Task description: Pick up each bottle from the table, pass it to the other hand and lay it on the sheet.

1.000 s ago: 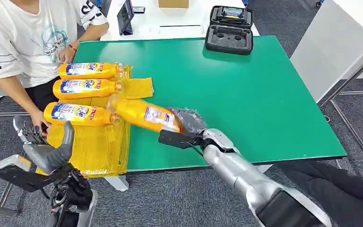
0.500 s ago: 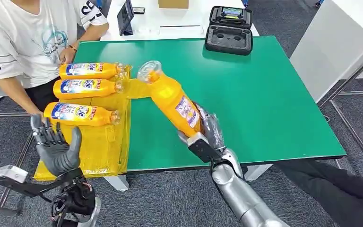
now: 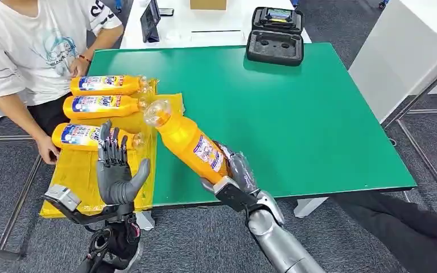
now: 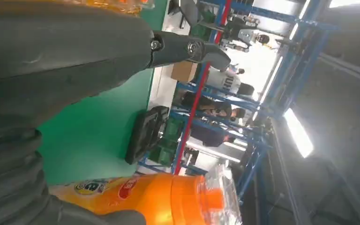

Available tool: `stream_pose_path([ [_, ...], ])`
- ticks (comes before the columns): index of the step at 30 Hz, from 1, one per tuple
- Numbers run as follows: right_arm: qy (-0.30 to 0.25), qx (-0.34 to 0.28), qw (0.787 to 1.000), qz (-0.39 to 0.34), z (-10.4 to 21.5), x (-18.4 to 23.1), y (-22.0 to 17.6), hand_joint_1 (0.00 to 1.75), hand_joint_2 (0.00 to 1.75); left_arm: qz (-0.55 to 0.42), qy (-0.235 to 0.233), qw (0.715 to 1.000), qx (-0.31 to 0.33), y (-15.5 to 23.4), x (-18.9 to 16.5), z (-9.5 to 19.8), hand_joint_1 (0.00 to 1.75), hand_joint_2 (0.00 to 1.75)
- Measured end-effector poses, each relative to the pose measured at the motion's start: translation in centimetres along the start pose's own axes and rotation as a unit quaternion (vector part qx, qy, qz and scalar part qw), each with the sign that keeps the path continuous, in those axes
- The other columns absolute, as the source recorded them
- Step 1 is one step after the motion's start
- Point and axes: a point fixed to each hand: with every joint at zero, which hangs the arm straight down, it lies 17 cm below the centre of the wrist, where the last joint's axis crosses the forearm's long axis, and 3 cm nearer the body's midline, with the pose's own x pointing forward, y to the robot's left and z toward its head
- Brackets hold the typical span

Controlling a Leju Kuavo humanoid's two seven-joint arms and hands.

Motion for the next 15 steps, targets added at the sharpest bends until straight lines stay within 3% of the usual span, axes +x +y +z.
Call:
stream_pose_path([
  [9,0.000,0.044,0.999,-0.013,-0.1,0.7,3.5,1.75,1.75,-0.005,0.027,0.997,-0.069,-3.2,-1.9,1.2,0.00,1.75],
  [15,0.010,0.072,0.997,0.004,0.4,0.3,4.8,1.75,1.75,-0.030,0.085,0.988,-0.124,-4.6,-5.6,3.2,0.00,1.75],
])
